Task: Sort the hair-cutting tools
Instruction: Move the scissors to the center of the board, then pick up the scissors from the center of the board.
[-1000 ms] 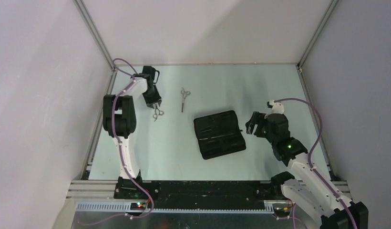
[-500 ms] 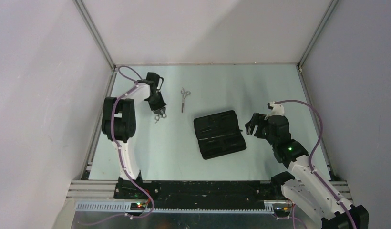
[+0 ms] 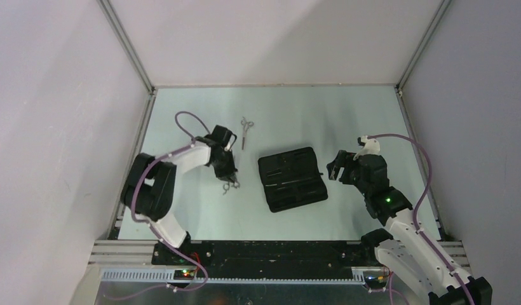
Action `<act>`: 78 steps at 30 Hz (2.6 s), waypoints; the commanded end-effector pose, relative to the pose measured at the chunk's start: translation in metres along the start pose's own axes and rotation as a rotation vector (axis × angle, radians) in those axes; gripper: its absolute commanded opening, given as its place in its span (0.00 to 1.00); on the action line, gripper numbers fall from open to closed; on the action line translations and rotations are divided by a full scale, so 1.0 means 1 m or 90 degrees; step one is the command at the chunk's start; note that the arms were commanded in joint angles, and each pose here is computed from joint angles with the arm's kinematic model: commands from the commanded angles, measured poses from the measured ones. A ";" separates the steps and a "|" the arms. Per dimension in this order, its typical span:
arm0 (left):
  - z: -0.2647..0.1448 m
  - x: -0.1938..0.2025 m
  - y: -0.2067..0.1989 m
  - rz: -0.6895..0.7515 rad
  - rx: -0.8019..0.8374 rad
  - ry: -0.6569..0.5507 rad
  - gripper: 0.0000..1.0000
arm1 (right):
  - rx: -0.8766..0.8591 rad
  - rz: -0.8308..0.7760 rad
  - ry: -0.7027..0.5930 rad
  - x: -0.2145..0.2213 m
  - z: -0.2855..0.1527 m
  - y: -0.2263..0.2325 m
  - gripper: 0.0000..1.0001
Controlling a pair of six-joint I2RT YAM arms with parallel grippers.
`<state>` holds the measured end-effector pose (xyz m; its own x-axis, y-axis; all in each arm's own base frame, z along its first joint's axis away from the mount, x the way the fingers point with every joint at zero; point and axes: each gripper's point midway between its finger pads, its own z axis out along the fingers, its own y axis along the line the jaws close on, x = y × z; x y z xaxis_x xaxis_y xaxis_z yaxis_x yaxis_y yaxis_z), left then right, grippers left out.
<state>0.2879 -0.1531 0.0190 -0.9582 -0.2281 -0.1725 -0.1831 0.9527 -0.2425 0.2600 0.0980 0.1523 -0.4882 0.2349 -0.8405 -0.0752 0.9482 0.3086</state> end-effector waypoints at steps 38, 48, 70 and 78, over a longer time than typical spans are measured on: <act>-0.018 -0.020 -0.026 0.185 -0.058 -0.085 0.59 | -0.054 0.051 0.012 0.010 -0.042 0.009 0.75; 0.007 -0.006 -0.017 0.189 -0.089 -0.048 0.54 | -0.054 0.090 0.043 0.021 -0.046 0.011 0.74; 0.028 0.021 -0.032 0.213 -0.042 -0.010 0.03 | -0.041 0.147 0.114 0.044 -0.048 0.012 0.72; 0.018 0.019 -0.042 0.195 -0.009 -0.028 0.07 | -0.055 0.139 0.142 0.050 -0.038 0.023 0.72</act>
<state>0.2946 -0.1909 0.0136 -0.9489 0.0719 -0.3073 0.1086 0.9886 -0.1042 0.1939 0.1125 0.1269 -0.6879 0.3659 -0.6269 0.0167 0.8714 0.4902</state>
